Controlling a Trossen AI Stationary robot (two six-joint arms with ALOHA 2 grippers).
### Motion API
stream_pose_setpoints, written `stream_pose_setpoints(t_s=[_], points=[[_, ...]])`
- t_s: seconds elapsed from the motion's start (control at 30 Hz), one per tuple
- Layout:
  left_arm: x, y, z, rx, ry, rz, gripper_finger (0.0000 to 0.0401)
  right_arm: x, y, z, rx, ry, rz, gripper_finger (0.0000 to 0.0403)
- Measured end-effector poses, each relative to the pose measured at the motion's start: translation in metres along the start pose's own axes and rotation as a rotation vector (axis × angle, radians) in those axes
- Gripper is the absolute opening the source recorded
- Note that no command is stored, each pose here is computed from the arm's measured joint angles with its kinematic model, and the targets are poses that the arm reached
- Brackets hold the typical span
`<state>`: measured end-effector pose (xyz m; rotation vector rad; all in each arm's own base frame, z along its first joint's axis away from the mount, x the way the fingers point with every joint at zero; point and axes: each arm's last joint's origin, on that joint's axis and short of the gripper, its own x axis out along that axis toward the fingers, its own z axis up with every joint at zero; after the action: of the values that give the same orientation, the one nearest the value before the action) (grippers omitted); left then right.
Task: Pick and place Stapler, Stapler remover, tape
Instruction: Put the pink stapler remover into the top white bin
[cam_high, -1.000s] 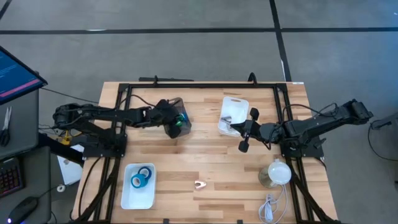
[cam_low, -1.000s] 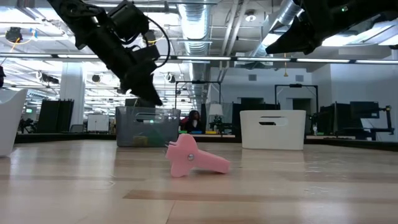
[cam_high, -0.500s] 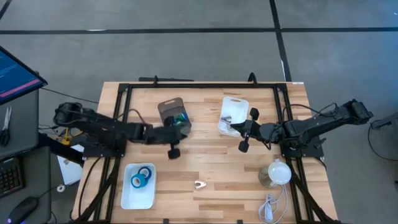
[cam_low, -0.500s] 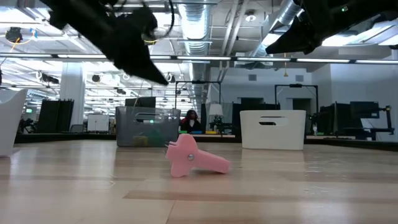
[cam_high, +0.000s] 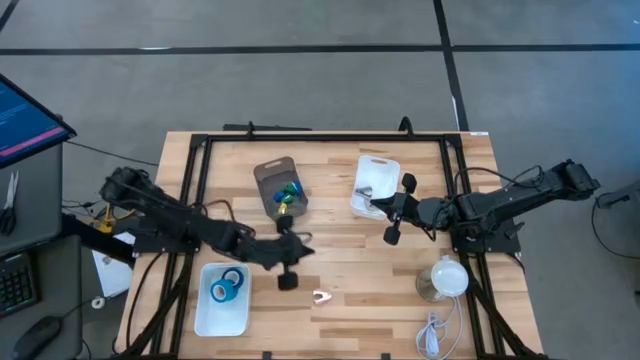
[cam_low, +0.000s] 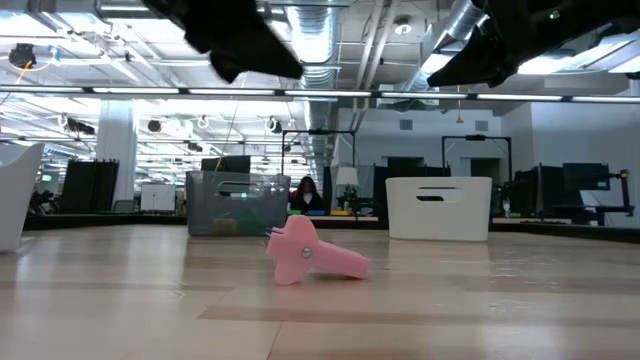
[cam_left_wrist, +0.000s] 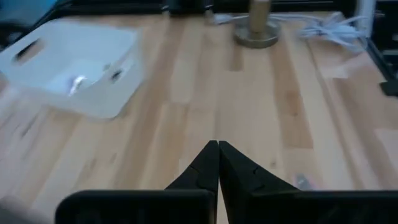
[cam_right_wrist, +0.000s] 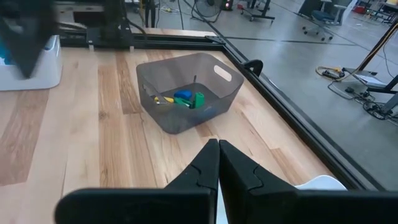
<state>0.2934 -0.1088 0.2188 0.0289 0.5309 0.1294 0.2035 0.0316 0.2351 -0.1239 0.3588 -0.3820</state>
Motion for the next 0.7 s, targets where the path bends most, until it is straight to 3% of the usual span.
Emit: stream_pose_setpoints(t_s=[0.23, 0.47, 0.7], points=[[0.032, -0.028, 0.006, 0.167, 0.061, -0.082, 0.0001, 0.0, 0.0, -0.001, -0.001, 0.005, 0.0, 0.0], [0.044, -0.023, -0.007, 0.149, 0.165, -0.094, 0.0013, 0.0, 0.0, -0.001, -0.005, 0.01, 0.0, 0.0], [0.048, -0.025, -0.011, 0.076, 0.22, -0.234, 0.007, 0.0, 0.0, -0.001, -0.006, 0.011, 0.0, 0.0]])
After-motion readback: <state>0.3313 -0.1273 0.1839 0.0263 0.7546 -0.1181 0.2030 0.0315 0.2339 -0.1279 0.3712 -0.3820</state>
